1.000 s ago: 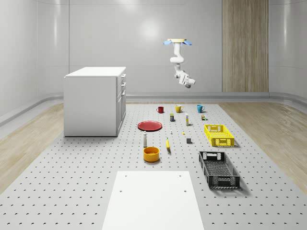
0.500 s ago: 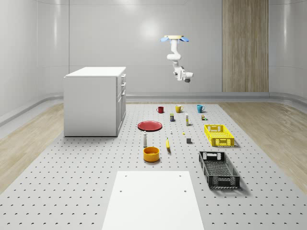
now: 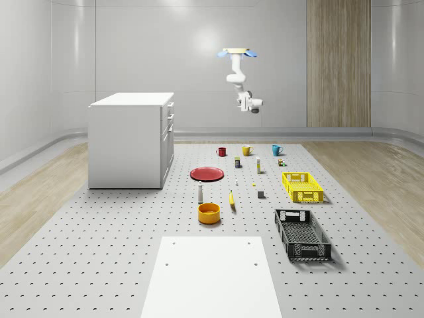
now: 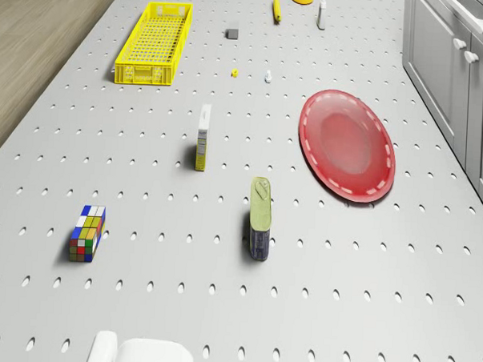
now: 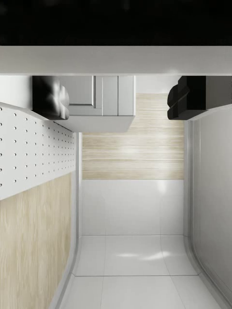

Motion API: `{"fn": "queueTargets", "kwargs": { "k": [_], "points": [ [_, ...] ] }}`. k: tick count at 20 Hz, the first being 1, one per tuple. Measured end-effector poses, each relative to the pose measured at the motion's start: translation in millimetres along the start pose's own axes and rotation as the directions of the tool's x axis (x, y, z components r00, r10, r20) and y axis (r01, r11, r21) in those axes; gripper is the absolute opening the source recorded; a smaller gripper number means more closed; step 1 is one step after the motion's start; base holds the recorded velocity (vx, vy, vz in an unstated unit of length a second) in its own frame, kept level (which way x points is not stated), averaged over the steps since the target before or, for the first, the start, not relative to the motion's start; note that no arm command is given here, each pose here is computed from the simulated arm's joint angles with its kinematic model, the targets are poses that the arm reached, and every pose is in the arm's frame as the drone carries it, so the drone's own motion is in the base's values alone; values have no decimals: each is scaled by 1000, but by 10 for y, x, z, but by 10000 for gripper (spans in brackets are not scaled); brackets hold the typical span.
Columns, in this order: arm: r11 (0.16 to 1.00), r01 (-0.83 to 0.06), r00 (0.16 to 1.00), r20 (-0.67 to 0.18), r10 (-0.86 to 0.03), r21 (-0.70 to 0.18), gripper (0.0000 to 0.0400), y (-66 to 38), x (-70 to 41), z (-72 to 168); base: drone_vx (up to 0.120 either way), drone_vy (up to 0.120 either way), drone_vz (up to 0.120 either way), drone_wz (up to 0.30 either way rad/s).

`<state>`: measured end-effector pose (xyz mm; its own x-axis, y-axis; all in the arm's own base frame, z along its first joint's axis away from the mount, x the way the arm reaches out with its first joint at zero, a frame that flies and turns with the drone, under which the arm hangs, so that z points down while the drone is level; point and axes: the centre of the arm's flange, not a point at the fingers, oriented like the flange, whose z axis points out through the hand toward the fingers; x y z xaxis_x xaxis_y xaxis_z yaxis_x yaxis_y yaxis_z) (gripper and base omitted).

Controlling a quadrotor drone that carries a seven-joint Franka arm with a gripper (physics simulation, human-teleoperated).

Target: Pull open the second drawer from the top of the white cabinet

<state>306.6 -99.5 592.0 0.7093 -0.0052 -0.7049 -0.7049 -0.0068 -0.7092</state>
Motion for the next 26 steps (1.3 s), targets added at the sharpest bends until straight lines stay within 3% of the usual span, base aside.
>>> {"fn": "queueTargets", "kwargs": {
  "k": [26],
  "points": [
    [1000, -1, 1000, 5, 1, 5, 300, 6, 6, -1, 120, -120, 0, 0]
  ]
}}
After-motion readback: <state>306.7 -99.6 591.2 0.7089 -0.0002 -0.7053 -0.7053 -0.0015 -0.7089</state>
